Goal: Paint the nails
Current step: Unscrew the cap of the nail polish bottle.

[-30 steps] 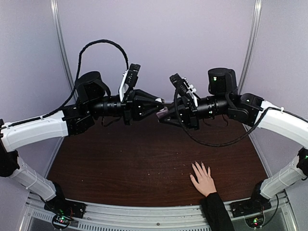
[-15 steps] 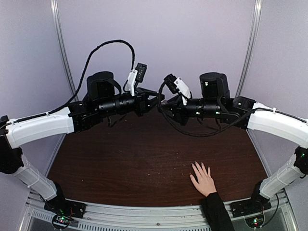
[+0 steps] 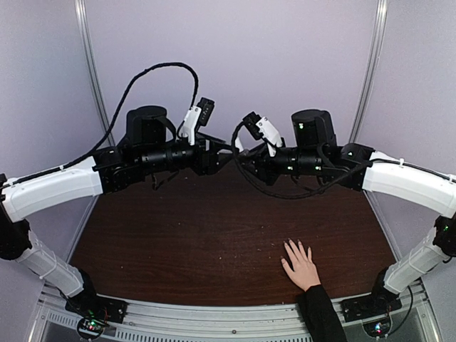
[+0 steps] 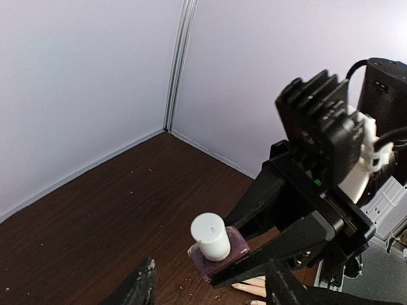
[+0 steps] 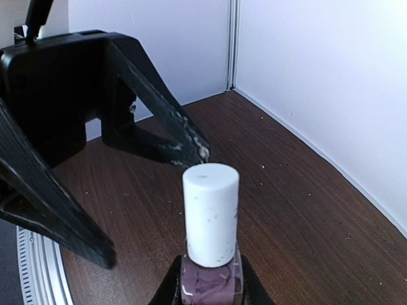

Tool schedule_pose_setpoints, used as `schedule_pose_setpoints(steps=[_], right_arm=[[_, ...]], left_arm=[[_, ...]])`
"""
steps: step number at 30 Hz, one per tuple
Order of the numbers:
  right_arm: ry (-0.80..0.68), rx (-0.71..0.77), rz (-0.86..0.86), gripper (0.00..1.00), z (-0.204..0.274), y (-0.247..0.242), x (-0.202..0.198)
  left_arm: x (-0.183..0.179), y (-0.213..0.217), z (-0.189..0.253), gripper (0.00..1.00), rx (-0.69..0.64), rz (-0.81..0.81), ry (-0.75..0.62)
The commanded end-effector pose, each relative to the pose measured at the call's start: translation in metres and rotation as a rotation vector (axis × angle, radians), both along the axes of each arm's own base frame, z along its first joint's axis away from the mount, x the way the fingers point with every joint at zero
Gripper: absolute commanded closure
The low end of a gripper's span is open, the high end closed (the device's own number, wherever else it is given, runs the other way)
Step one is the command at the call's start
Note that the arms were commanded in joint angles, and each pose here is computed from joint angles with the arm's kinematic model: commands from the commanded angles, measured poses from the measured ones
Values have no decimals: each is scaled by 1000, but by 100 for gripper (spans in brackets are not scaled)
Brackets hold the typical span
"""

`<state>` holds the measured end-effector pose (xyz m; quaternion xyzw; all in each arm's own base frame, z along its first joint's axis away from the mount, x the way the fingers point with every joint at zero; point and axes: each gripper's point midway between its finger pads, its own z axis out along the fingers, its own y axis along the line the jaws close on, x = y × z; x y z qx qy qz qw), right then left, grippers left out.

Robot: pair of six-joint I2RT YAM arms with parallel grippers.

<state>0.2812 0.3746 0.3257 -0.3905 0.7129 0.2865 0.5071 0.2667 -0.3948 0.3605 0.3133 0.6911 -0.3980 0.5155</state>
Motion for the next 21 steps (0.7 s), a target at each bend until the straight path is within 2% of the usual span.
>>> schedule_pose_setpoints(steps=[1, 7, 10, 13, 17, 21], right_arm=[[-1, 48, 71, 100, 14, -4, -12], [14, 103, 349, 100, 25, 7, -58], [25, 148, 520, 100, 35, 10, -88], [44, 189, 664, 100, 43, 11, -112], [79, 206, 769, 100, 45, 13, -127], [90, 218, 804, 100, 47, 14, -132]], left_arm=[[-18, 13, 31, 35, -18, -73, -82], [-61, 11, 41, 30, -68, -324, -175], [-90, 10, 50, 30, -115, -485, -235], [-103, 12, 56, 32, -142, -554, -274], [-115, 11, 56, 34, -166, -634, -311], [-123, 8, 53, 41, -187, -699, -316]])
